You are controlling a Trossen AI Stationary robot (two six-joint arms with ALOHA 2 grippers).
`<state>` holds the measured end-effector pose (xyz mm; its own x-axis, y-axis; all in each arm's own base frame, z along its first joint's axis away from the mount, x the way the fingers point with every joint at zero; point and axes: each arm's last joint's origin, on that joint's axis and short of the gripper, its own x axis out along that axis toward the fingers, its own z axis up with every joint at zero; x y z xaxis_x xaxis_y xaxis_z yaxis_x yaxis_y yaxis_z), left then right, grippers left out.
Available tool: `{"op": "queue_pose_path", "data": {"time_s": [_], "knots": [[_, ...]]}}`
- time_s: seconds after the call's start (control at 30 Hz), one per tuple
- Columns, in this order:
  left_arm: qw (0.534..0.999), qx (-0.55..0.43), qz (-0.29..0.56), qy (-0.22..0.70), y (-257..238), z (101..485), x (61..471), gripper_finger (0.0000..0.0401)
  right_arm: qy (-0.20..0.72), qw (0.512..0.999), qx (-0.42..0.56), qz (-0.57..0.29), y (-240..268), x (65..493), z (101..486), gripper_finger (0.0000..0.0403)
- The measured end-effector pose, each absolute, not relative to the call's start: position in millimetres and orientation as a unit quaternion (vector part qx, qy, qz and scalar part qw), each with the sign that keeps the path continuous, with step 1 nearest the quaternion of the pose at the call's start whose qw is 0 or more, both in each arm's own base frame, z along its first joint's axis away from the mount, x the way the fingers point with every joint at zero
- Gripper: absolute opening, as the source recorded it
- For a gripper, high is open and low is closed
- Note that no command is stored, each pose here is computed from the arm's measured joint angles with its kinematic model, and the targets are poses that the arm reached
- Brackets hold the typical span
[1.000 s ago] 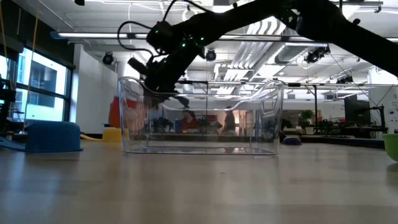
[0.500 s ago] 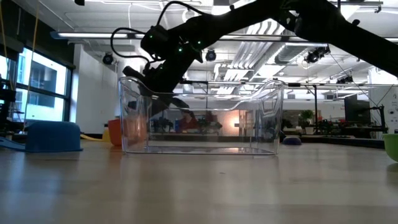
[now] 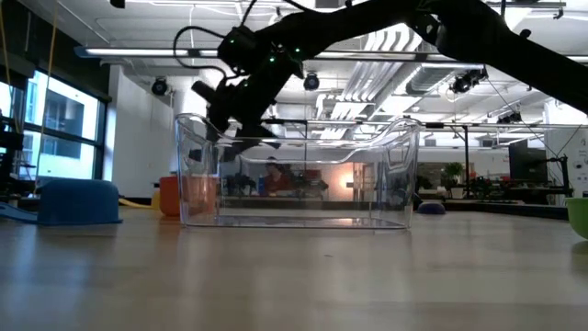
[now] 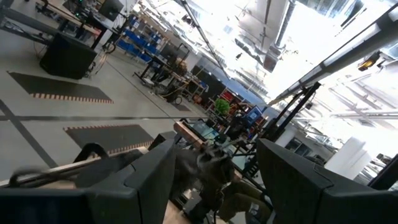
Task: Nest measuring cups in basket
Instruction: Stack the blue measuring cup on top of the red measuring cup
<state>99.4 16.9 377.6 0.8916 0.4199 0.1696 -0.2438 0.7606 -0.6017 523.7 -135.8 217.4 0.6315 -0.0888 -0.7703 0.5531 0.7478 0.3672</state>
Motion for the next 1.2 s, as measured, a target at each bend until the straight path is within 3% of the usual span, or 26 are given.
{"op": "queue_pose_path", "data": {"time_s": [0.2,0.43,0.67,0.87,1.0,1.1,1.2], "knots": [[0.928,-0.294,0.182,-0.140,17,376,100,0.0218,0.442,0.844,0.249,-0.173,-147,501,235,0.0183],[0.932,-0.293,0.191,-0.097,17,367,101,0.0218,0.504,0.835,0.159,-0.153,-158,460,278,0.0152],[0.932,-0.314,0.176,-0.038,15,356,106,0.0218,0.528,0.826,0.134,-0.147,-166,422,316,0.0138],[0.931,-0.326,0.162,0.008,14,349,111,0.0218,0.487,0.845,0.139,-0.173,-158,382,328,0.0138],[0.927,-0.335,0.158,0.053,13,341,115,0.0218,0.434,0.857,0.194,-0.201,-134,338,309,0.0138],[0.910,-0.350,0.175,0.138,13,324,121,0.0218,0.375,0.871,0.238,-0.210,-111,303,301,0.0138],[0.858,-0.390,0.192,0.273,12,299,126,0.0218,0.329,0.873,0.286,-0.217,-95,277,291,0.0138]]}}
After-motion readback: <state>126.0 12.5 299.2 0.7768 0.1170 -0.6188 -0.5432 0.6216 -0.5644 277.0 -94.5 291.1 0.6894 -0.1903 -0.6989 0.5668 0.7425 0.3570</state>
